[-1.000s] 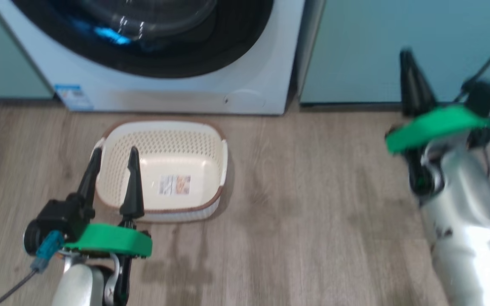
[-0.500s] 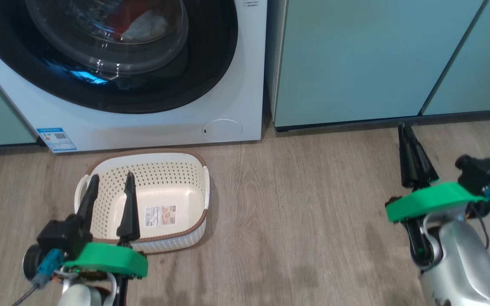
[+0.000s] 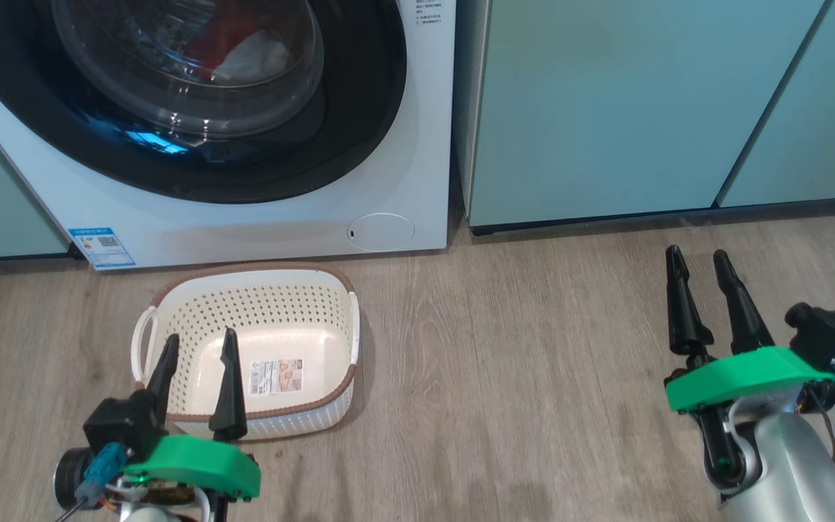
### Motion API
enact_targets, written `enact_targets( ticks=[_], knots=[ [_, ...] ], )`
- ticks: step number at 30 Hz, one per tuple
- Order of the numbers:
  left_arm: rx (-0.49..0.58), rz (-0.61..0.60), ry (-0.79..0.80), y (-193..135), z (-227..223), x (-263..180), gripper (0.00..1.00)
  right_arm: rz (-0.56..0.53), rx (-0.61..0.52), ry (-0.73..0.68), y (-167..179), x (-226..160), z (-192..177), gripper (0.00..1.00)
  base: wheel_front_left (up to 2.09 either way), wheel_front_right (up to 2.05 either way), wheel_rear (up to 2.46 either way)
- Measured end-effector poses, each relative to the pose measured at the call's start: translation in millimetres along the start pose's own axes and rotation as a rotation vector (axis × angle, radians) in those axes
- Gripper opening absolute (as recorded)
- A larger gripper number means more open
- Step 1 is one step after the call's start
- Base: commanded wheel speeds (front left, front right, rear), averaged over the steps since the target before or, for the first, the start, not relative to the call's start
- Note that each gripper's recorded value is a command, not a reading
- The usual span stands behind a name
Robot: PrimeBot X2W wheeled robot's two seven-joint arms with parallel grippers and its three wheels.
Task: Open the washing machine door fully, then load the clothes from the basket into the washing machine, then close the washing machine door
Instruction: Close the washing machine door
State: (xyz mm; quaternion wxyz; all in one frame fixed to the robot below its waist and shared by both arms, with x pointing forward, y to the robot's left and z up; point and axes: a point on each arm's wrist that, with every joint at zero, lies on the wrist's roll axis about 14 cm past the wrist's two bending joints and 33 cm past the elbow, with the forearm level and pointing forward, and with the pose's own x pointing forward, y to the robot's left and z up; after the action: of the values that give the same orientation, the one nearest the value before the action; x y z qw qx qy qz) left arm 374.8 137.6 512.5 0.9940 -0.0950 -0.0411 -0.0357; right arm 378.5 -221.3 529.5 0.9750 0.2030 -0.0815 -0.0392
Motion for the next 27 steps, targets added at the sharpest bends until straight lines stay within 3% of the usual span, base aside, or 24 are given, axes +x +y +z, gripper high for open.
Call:
enact_targets(
  ticks=[27],
  knots=[
    [0.031,-0.010,-0.012,-4,4,-8,1.00,0.033,-0.022,0.016,10,-6,-4,1.00,0.00,0.00,0.00]
  ],
)
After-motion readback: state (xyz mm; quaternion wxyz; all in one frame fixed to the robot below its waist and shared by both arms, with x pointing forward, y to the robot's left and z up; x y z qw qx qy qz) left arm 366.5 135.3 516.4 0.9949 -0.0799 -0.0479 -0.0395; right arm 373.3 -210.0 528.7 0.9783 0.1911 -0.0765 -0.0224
